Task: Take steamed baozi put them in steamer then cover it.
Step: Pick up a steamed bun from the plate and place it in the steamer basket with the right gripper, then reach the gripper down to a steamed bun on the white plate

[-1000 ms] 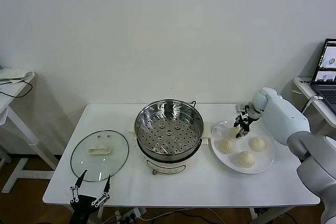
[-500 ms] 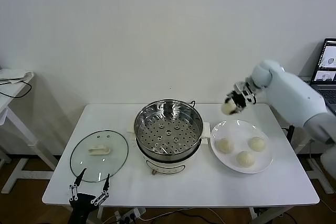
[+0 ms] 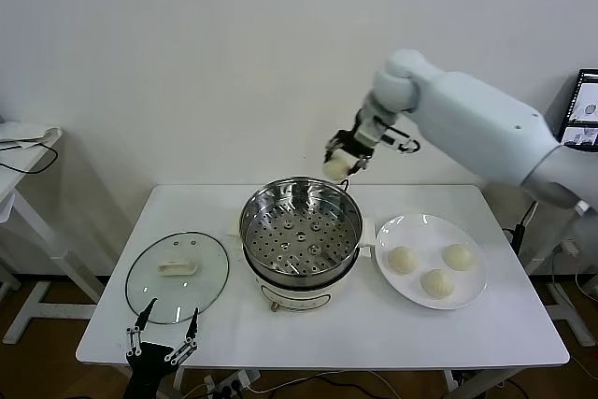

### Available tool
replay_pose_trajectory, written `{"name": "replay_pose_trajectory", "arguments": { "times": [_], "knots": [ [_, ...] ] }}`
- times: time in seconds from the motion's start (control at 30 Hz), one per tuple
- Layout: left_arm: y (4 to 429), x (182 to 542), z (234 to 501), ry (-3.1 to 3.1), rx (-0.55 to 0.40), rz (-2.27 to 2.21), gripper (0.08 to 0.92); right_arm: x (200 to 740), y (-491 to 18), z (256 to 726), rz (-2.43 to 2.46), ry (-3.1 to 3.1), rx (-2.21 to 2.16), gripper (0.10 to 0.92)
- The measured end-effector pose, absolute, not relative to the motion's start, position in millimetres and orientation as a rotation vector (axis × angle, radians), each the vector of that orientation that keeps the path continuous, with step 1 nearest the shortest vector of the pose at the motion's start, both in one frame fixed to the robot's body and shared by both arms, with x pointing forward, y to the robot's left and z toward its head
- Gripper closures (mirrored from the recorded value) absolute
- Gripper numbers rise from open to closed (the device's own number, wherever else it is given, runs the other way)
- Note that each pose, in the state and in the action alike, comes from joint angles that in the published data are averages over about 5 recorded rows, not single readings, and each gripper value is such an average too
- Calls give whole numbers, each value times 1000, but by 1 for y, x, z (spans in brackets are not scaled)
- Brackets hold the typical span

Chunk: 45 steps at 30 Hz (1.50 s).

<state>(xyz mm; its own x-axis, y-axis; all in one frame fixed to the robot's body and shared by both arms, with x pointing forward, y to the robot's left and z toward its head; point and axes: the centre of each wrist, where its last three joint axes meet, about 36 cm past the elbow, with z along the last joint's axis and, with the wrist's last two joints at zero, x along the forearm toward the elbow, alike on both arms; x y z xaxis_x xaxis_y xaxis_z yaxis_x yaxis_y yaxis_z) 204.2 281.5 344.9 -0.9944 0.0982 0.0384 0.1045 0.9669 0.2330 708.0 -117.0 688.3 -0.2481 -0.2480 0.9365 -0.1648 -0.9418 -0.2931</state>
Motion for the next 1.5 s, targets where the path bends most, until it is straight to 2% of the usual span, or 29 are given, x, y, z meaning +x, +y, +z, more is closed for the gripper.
{"name": "replay_pose_trajectory", "arguments": {
  "times": [0.3, 0.73, 0.97, 1.07, 1.27, 1.5],
  "knots": [
    [279, 200, 344, -3076, -176, -362, 177, 704, -68, 648, -2361, 258, -1886, 379],
    [279, 199, 342, -3075, -170, -360, 177, 709, -37, 607, -2357, 117, -1905, 348],
    [281, 200, 341, -3076, -159, -365, 177, 713, -30, 597, -2355, 108, -1910, 239],
    [283, 201, 342, -3080, -152, -367, 177, 714, -30, 598, -2353, 116, -1907, 206],
    [284, 205, 343, -3087, -143, -368, 177, 712, -40, 617, -2360, 145, -1895, 200],
    [283, 207, 344, -3090, -151, -369, 177, 713, -97, 672, -2413, 436, -1938, 200]
  ]
}}
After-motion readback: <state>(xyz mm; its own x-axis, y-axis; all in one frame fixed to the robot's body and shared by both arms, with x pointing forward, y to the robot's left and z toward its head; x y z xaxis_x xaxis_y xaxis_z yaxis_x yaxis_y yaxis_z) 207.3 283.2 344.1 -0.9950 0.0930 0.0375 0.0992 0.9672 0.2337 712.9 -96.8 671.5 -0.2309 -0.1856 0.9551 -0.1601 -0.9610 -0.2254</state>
